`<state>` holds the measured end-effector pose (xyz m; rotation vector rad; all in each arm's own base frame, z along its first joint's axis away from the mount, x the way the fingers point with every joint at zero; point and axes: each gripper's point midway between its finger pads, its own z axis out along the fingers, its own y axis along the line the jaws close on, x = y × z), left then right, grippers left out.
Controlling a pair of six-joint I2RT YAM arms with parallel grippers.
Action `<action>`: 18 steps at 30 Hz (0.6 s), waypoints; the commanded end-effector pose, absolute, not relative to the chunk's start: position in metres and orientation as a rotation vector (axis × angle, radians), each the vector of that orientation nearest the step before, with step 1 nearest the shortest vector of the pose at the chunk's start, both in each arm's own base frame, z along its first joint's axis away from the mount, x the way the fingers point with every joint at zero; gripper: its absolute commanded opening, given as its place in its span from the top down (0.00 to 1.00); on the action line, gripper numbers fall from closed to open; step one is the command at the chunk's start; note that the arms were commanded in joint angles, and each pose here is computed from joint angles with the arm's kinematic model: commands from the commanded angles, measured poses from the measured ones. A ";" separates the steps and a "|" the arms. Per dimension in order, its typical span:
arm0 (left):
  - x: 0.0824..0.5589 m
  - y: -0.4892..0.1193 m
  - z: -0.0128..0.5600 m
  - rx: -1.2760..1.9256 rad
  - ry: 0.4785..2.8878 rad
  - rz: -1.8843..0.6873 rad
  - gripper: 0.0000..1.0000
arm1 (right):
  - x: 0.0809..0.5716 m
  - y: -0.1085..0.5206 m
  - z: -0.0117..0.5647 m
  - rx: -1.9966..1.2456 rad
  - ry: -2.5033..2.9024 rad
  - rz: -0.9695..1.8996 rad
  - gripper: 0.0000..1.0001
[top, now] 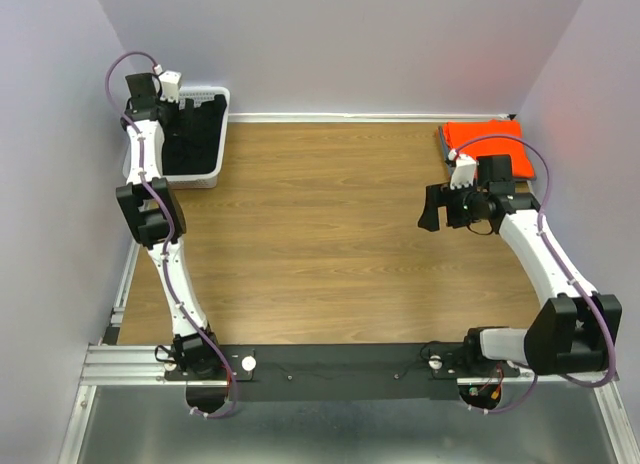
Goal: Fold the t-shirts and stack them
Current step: Grab crumpled tshirt from bin with the left arm
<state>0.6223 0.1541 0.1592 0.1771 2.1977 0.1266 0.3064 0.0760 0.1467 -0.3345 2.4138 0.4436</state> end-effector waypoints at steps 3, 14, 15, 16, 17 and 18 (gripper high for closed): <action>0.627 0.179 0.117 0.126 2.245 0.158 0.02 | 0.315 0.070 0.140 -0.307 2.446 0.401 0.00; 0.634 0.176 0.099 0.104 2.230 0.073 0.47 | 0.313 0.064 0.131 -0.289 2.478 0.358 0.00; 0.636 0.175 0.106 0.108 2.214 0.074 0.72 | 0.313 0.064 0.132 -0.289 2.476 0.356 0.00; 0.637 0.175 0.121 0.105 2.184 0.079 0.83 | 0.312 0.064 0.132 -0.290 2.474 0.358 0.00; 0.640 0.176 0.134 0.107 2.155 0.092 0.86 | 0.312 0.064 0.132 -0.290 2.476 0.358 0.00; 0.640 0.176 0.146 0.104 2.134 0.100 1.00 | 0.312 0.064 0.133 -0.290 2.474 0.359 0.00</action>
